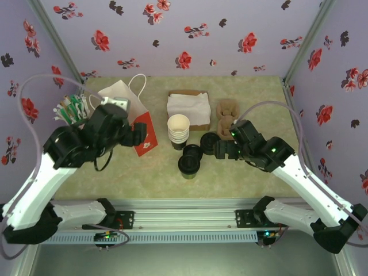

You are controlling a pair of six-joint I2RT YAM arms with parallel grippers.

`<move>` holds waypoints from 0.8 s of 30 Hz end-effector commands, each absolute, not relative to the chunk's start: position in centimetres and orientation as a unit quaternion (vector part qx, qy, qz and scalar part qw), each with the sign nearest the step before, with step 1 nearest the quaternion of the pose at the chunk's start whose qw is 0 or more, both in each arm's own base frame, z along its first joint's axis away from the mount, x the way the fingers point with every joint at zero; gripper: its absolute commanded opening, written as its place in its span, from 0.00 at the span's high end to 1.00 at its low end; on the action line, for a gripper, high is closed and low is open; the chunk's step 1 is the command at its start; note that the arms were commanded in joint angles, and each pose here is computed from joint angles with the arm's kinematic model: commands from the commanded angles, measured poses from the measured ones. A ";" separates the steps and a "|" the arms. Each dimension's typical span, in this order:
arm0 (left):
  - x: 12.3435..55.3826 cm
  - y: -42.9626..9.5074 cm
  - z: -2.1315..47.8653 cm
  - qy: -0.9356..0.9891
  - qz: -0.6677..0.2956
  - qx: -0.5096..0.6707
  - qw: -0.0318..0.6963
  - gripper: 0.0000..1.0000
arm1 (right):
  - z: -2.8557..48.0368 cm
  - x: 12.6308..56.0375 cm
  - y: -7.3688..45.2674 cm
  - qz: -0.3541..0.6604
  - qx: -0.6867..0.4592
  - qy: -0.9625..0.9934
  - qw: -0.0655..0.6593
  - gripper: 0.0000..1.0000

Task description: Pack the takeout coffee

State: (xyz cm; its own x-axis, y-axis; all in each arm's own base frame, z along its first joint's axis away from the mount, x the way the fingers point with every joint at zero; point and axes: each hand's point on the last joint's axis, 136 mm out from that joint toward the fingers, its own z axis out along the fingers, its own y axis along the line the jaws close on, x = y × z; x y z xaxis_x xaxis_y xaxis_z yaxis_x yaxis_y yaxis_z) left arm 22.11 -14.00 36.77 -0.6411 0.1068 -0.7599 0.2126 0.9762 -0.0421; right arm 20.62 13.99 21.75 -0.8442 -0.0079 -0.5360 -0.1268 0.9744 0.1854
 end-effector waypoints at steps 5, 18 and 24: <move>25.8 -14.7 34.5 0.927 -0.051 0.163 0.335 0.29 | 22.1 20.6 12.6 0.096 0.000 0.953 0.286 0.01; 29.5 -16.0 29.4 0.942 -0.097 0.202 0.248 0.54 | 20.8 19.8 11.8 0.092 0.011 0.957 0.275 0.01; 30.7 -15.2 27.7 0.948 -0.085 0.198 0.234 0.53 | 20.8 19.5 11.6 0.099 0.015 0.956 0.275 0.01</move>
State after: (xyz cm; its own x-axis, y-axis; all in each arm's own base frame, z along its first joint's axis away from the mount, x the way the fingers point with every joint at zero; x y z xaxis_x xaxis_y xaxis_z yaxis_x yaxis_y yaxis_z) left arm 30.19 -15.12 28.66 -0.8152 0.3047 -0.4926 0.3841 0.9209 -0.0661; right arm 19.77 12.36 21.18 -0.8456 0.0591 -0.5305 -0.0593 0.9773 0.2033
